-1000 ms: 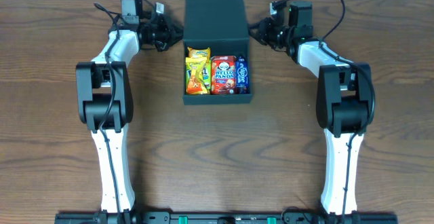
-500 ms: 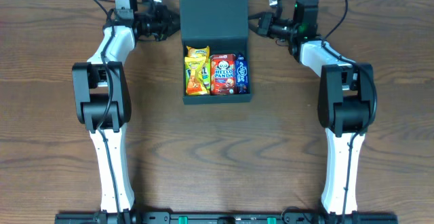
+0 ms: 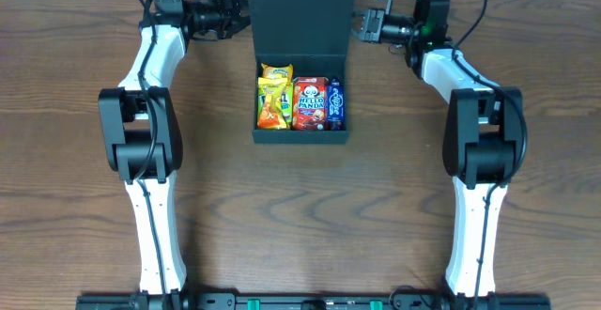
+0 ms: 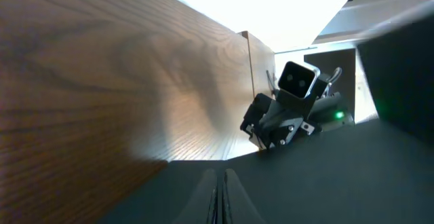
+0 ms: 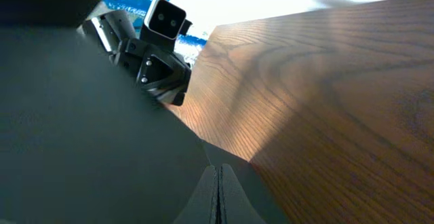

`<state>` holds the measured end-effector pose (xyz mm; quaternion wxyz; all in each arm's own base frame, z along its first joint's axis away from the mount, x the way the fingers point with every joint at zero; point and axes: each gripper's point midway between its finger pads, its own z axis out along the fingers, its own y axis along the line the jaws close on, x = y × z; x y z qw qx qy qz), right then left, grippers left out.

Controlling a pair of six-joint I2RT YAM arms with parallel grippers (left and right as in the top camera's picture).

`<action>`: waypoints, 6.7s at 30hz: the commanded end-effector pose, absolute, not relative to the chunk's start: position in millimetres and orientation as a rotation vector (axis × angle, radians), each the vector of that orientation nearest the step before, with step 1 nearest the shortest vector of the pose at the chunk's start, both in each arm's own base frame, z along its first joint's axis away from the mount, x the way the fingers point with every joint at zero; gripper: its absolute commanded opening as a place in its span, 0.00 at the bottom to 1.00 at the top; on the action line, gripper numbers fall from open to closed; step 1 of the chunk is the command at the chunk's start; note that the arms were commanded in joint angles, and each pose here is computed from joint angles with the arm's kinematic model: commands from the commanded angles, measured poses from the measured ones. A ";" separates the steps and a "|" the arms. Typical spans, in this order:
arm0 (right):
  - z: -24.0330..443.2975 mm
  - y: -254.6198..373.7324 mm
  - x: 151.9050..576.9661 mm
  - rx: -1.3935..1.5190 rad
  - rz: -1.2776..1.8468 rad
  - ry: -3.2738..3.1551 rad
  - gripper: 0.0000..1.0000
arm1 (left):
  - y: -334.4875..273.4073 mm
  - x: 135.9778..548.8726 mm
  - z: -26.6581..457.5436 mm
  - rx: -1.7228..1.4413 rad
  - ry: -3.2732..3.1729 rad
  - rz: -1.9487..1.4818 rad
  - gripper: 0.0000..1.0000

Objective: Pack container

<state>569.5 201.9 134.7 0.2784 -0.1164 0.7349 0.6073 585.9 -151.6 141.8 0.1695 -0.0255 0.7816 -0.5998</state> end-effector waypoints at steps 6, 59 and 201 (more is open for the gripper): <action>152.3 212.2 553.6 -0.440 1.737 1.939 0.02 | -156.6 579.8 162.1 0.028 2.178 -1.751 0.06; 116.4 153.2 642.6 0.049 1.141 1.988 0.02 | -96.3 620.9 105.4 -0.325 2.330 -1.164 0.06; 195.7 106.5 188.0 -0.099 0.752 2.404 0.99 | 35.8 196.4 101.1 -0.385 2.060 0.044 0.95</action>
